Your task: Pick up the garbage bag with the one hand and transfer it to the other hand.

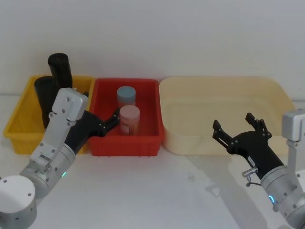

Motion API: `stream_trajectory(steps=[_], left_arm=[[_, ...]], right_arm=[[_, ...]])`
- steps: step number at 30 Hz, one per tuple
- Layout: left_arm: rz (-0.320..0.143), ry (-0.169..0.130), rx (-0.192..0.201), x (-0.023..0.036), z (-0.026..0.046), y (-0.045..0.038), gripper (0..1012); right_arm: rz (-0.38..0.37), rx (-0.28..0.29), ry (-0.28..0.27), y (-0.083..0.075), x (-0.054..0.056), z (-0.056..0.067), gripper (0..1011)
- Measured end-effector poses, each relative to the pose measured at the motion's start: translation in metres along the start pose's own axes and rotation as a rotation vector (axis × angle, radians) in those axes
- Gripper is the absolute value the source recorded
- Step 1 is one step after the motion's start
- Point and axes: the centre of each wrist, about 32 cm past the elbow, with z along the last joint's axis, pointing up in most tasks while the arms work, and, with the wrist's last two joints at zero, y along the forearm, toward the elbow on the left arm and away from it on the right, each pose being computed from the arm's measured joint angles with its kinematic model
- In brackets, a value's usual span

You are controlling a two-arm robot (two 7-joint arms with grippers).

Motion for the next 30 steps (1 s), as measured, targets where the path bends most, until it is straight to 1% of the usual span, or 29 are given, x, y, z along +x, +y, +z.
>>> stream_trajectory(steps=[30], left_arm=[[0.0, 0.0, 0.0, 0.0, 0.0, 0.0, 1000]], right_arm=[[0.0, 0.0, 0.0, 0.0, 0.0, 0.0, 1001]])
